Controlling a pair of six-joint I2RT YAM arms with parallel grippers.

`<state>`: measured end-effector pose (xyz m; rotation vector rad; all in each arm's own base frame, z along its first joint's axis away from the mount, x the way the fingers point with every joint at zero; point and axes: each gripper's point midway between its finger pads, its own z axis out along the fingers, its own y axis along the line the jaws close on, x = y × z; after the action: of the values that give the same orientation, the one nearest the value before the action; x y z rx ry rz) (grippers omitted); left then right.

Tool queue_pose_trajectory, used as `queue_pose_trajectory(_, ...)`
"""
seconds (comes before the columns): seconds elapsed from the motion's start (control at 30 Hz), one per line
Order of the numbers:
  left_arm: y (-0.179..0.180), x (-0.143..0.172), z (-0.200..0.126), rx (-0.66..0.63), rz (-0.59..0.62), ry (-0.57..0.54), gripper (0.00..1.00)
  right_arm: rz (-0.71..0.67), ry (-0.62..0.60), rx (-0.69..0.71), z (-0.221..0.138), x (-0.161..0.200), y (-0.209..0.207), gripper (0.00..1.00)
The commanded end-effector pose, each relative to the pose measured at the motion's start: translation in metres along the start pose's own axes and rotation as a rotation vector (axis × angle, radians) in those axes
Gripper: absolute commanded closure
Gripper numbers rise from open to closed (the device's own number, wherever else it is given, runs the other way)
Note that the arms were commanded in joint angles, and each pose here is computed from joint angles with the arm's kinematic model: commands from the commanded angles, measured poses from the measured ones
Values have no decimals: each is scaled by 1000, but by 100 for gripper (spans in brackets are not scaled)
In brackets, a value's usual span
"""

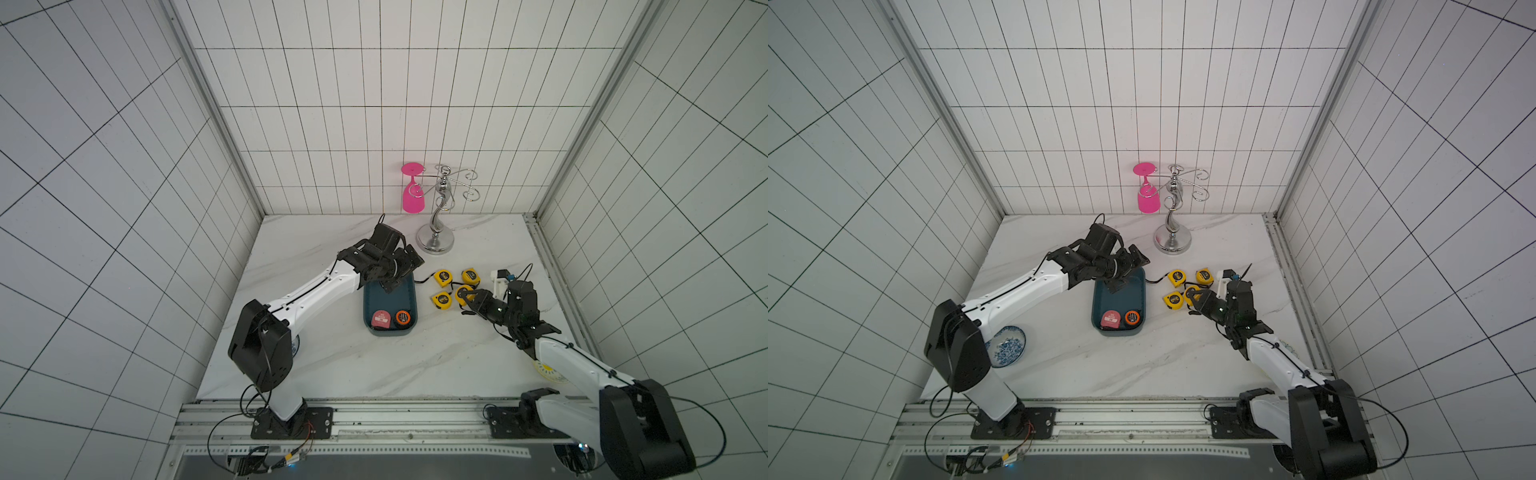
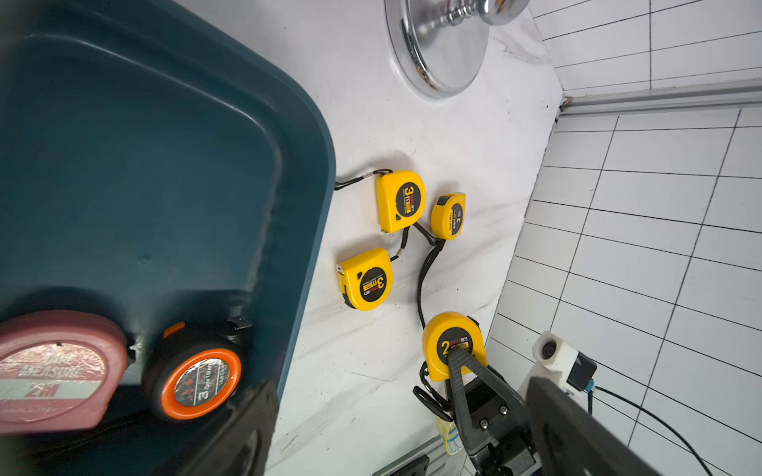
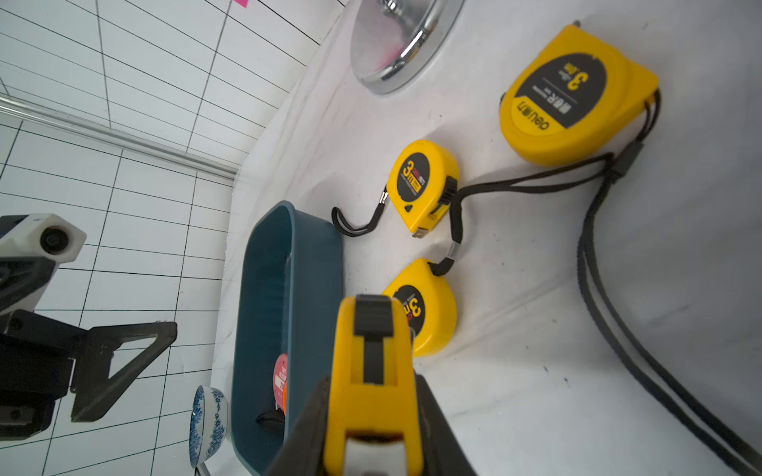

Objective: Take the tape measure out of the storage box
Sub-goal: Place the tape measure at the center of the board.

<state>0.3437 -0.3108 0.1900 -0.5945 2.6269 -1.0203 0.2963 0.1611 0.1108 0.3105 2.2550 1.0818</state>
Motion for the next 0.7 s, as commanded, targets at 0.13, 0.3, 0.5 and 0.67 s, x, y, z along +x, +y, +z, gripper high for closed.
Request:
queue_pose_trajectory(0.13, 22, 2, -15, -51, 81, -25, 2, 87, 49, 11, 13, 3, -20, 77)
queue_pose_trajectory(0.3, 32, -1, -22, -63, 92, -36, 2, 132, 71, 22, 23, 4, -34, 77)
queue_pose_trajectory(0.5, 33, -4, -23, -59, 91, -42, 2, 179, 89, 30, 30, 7, -44, 77)
queue_pose_trajectory(0.67, 34, -3, -21, -62, 94, -36, 2, 194, 124, 59, 32, 14, -51, 74)
